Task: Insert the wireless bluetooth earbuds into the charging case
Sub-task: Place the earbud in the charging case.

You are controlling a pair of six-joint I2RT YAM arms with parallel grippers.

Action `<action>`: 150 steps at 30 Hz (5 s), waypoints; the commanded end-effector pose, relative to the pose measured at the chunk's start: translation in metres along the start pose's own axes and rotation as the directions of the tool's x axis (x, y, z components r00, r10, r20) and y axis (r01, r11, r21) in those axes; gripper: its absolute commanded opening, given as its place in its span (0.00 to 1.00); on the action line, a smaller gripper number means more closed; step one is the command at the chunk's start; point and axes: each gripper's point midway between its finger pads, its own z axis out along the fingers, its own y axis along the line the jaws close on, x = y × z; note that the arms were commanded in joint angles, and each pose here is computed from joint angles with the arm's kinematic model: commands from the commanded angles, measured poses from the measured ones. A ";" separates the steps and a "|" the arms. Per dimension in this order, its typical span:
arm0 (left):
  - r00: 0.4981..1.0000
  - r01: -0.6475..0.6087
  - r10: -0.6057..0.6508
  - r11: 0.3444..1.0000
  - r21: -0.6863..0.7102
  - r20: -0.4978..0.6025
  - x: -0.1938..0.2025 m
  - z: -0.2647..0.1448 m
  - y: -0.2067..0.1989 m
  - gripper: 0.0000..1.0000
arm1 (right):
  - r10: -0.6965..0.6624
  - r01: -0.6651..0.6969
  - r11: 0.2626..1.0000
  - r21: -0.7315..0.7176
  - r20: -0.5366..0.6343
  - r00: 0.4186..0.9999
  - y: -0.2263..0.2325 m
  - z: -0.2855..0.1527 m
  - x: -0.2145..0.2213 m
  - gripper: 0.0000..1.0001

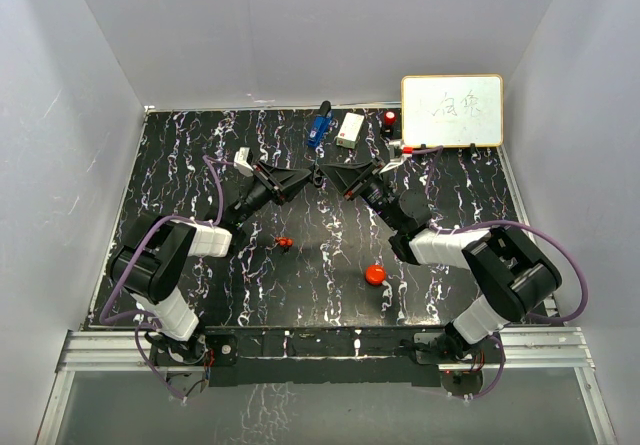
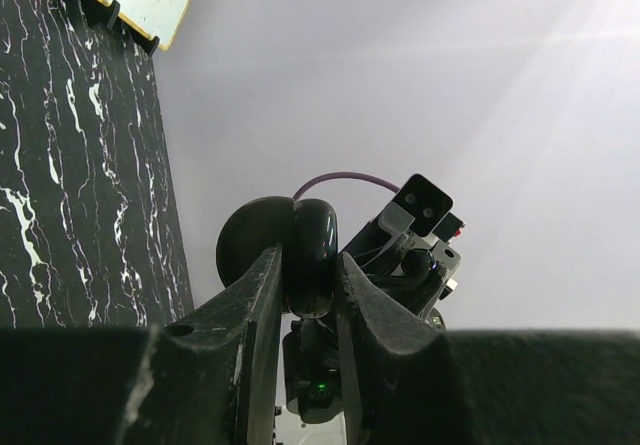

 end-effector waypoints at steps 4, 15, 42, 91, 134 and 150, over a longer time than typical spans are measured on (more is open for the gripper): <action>0.998 -0.066 0.066 0.984 0.164 0.008 0.004 0.000 -0.053 0.00 | -0.017 0.019 1.000 -0.024 0.065 0.998 0.004 0.002 -0.014 0.00; 0.997 -0.071 0.071 0.982 0.174 0.006 0.006 0.001 -0.058 0.00 | -0.016 0.017 1.000 -0.011 0.058 0.998 -0.002 0.003 -0.010 0.00; 0.997 -0.074 0.076 0.978 0.194 0.001 0.010 0.000 -0.067 0.00 | -0.013 0.013 1.000 0.003 0.056 0.998 -0.009 0.003 -0.005 0.00; 0.997 -0.080 0.079 0.977 0.199 0.012 0.008 0.001 -0.072 0.00 | -0.035 0.033 0.999 0.042 0.037 0.999 -0.016 -0.001 -0.005 0.14; 0.998 -0.064 0.060 0.982 0.178 0.026 0.002 0.007 -0.065 0.00 | -0.048 0.048 0.997 0.057 0.015 0.999 -0.017 -0.005 -0.003 0.18; 0.998 -0.060 0.056 0.983 0.176 0.027 0.002 0.007 -0.063 0.00 | -0.053 0.052 0.997 0.059 0.020 0.998 -0.015 -0.004 -0.006 0.33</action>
